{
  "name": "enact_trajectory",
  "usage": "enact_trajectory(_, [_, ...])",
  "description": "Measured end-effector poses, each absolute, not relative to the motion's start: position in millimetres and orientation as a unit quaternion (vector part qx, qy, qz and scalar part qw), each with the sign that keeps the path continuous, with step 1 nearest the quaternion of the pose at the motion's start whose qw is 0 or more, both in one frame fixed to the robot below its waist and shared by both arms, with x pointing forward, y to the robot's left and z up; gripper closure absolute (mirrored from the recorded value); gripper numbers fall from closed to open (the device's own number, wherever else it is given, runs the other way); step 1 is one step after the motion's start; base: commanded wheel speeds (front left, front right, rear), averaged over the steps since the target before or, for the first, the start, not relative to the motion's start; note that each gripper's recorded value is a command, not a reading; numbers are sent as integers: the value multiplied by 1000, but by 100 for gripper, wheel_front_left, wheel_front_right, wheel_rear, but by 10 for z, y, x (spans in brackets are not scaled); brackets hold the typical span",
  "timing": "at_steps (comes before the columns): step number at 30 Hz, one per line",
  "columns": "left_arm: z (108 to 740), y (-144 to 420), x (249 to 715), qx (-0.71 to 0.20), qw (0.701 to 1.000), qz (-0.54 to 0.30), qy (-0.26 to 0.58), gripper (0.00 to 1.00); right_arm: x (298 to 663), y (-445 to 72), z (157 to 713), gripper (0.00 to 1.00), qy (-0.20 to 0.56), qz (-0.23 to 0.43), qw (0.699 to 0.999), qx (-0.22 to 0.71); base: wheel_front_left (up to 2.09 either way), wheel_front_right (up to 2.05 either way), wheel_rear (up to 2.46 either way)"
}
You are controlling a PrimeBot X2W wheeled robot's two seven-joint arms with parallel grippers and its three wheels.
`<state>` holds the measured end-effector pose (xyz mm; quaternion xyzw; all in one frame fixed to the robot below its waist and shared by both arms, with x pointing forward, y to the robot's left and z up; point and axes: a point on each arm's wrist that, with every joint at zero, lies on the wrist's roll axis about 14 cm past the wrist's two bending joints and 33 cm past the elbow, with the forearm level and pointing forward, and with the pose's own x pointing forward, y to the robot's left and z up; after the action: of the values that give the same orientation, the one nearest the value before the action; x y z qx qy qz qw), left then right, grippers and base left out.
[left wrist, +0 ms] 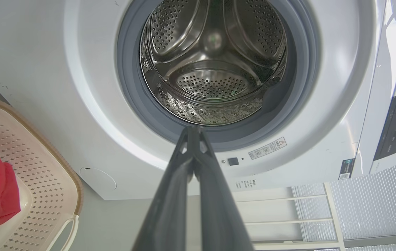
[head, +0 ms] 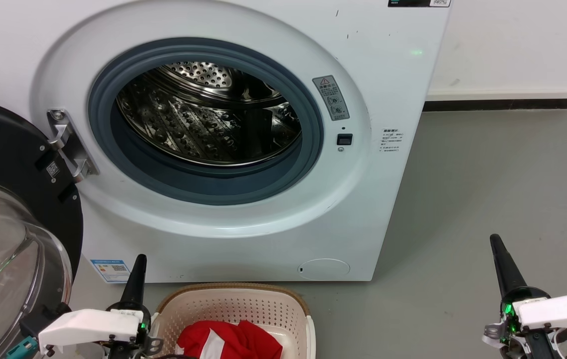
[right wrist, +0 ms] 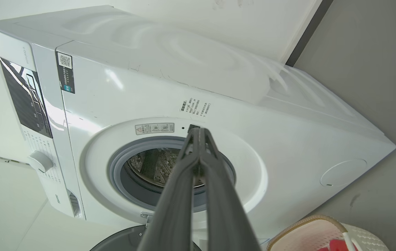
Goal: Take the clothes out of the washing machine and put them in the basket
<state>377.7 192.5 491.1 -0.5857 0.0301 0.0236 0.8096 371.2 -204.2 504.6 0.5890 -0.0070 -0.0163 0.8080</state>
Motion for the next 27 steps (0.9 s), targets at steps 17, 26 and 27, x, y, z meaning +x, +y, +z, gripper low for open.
enact_trajectory(17, [4967,1958,3823,-645,764,16,19,100,3778,-2029,5030,100,0,-13,764,645,0,0,0])
enact_trajectory(26, [4997,1973,3848,-672,741,11,14,100,3821,-2019,5041,100,1,-9,741,671,0,0,0])
enact_trajectory(27, [5000,1974,3850,-675,738,10,13,100,3824,-2017,5040,100,1,-8,739,674,0,0,0])
